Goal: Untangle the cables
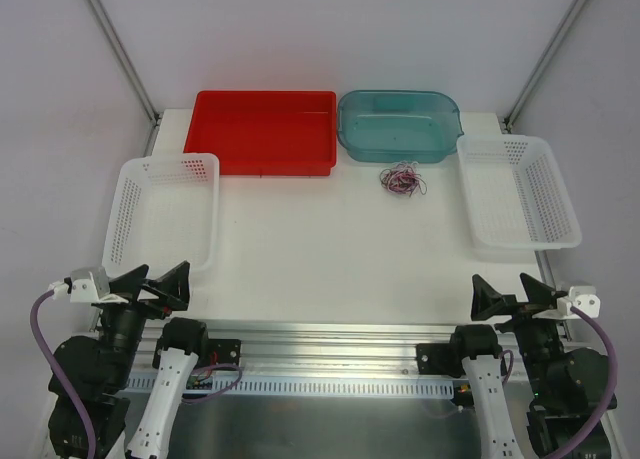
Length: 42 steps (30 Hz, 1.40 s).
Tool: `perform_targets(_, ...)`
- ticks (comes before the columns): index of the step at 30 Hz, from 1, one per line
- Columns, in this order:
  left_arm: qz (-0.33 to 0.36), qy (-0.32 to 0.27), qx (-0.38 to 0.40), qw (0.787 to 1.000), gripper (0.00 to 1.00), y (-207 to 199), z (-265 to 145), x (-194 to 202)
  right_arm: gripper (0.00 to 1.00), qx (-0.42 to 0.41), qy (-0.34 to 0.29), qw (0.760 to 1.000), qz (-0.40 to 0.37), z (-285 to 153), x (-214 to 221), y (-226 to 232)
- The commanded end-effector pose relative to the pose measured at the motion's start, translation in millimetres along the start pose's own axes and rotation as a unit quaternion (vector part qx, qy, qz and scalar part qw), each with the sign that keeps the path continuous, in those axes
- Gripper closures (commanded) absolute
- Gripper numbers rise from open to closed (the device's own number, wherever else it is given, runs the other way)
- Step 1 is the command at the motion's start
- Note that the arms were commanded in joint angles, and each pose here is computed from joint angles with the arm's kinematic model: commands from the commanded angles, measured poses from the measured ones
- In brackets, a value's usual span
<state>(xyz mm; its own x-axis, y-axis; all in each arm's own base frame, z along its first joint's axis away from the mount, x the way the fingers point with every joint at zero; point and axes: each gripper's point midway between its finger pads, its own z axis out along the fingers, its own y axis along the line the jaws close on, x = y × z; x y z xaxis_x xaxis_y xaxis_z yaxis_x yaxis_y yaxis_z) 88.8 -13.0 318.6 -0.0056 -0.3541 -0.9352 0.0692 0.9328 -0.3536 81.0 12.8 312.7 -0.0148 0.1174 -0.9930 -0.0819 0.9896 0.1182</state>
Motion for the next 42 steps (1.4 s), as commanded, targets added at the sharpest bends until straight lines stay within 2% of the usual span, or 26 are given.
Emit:
perform_targets(1,-0.018,-0.09,0.016,0.996,0.01,3,-34,-14,0.03,-0.037,-0.112,0.993,-0.007,-42,-18,12)
perform_targets(7,-0.044,-0.064,0.002,0.997,0.01,5,-19,-3,0.03,-0.105,-0.047,0.993,0.0,-21,2,36)
perform_targets(13,-0.063,0.027,0.003,0.998,0.01,-4,15,23,0.03,-0.102,0.023,0.994,0.029,5,18,37)
perform_targets(14,-0.063,0.058,-0.001,0.996,0.01,-6,26,31,0.03,-0.103,0.05,0.993,0.037,14,22,39)
perform_targets(18,-0.047,0.126,-0.013,0.991,0.01,-7,53,47,0.03,-0.118,0.13,0.982,0.065,42,38,47)
perform_targets(23,-0.024,0.244,0.021,0.969,0.01,-24,91,76,0.03,-0.095,0.208,0.968,0.105,85,59,46)
perform_targets(24,-0.027,0.267,0.05,0.962,0.01,-33,95,85,0.03,-0.083,0.229,0.962,0.124,98,66,45)
perform_targets(28,-0.035,0.33,0.101,0.938,0.01,-49,119,113,0.03,-0.031,0.248,0.959,0.135,146,85,28)
perform_targets(32,-0.024,0.352,0.111,0.929,0.01,-45,132,135,0.01,0.001,0.263,0.953,0.152,194,103,20)
perform_targets(33,-0.022,0.355,0.11,0.928,0.01,-42,134,140,0.03,0.004,0.244,0.957,0.154,209,97,19)
perform_targets(34,-0.017,0.353,0.107,0.929,0.01,-40,135,143,0.04,0.016,0.262,0.951,0.161,222,110,17)
perform_targets(36,-0.019,0.356,0.103,0.929,0.01,-35,134,153,0.07,0.023,0.241,0.957,0.162,247,105,15)
perform_targets(37,-0.021,0.345,0.105,0.933,0.01,-36,135,151,0.09,0.032,0.254,0.953,0.162,259,117,13)
perform_targets(40,-0.019,0.332,0.106,0.937,0.01,-35,131,150,0.11,0.038,0.235,0.96,0.146,293,114,14)
perform_targets(41,-0.018,0.329,0.104,0.938,0.01,-33,130,150,0.12,0.043,0.258,0.955,0.136,305,134,13)
perform_targets(42,-0.014,0.324,0.094,0.941,0.01,-29,130,151,0.13,0.034,0.241,0.961,0.133,321,121,18)
